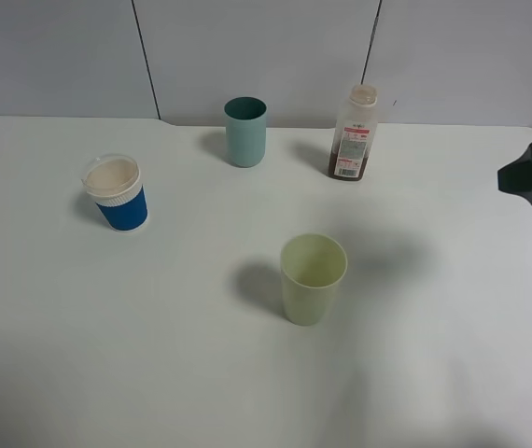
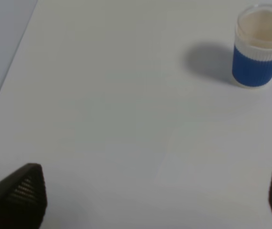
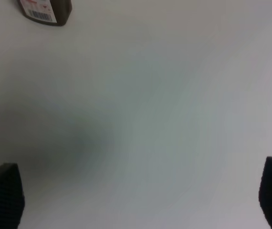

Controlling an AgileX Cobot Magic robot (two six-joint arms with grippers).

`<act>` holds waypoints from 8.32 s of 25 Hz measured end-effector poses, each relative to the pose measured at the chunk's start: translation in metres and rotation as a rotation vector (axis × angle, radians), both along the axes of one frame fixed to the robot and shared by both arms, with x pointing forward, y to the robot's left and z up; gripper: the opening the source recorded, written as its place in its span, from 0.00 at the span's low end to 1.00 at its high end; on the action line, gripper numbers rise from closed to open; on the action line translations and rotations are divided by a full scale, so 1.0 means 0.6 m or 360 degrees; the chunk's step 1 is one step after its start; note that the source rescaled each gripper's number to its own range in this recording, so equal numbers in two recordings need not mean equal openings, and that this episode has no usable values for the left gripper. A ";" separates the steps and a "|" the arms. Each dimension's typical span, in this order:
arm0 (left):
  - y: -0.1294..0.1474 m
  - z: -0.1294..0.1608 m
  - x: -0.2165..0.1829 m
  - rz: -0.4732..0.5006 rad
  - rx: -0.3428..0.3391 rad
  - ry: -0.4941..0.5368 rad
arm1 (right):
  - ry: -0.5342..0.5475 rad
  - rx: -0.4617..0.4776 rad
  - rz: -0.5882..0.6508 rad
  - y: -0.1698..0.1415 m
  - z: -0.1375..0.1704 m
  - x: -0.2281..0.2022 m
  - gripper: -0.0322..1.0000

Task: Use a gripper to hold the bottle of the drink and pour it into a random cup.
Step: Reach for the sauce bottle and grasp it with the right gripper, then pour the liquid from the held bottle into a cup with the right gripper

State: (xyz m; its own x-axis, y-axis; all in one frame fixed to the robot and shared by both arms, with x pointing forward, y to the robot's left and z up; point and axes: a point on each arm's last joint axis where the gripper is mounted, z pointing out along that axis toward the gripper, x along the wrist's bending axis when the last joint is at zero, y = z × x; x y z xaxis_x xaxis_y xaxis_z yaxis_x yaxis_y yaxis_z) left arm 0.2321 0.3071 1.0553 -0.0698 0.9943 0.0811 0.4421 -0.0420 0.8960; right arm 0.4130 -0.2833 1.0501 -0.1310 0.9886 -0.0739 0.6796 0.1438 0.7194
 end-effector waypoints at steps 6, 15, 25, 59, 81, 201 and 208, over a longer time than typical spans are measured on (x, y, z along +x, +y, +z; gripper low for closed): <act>0.000 0.000 0.000 0.0000 0.0000 0.0000 | 0.0035 -0.0038 0.0024 0.004 -0.032 0.046 1.00; 0.000 0.000 0.000 0.0000 0.0000 0.0000 | -0.0025 -0.0163 0.0130 0.009 -0.071 0.101 0.93; 0.000 0.000 0.000 0.0000 0.0000 0.0000 | -0.0037 -0.0285 0.0361 0.024 -0.154 0.170 0.92; 0.000 0.000 0.000 0.0000 0.0000 0.0000 | -0.0127 -0.0122 0.0651 0.055 -0.185 0.213 1.00; 0.000 0.000 0.000 0.0000 0.0000 0.0000 | 0.0027 -0.0119 0.0792 0.018 -0.209 0.244 1.00; 0.000 0.000 0.000 0.0000 0.0000 0.0000 | -0.0459 0.0474 0.1354 0.115 -0.202 0.432 0.03; 0.000 0.000 0.000 0.0000 0.0000 0.0000 | -0.0386 0.0466 0.1273 0.146 -0.139 0.417 0.03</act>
State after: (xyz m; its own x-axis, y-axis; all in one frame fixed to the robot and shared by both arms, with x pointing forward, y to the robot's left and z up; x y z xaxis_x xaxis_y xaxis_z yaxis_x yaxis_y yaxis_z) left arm 0.2321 0.3071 1.0553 -0.0698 0.9943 0.0811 0.4421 -0.0420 0.8960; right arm 0.6633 -0.1955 0.9669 -0.8046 0.5915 0.0521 0.2782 0.2981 0.9131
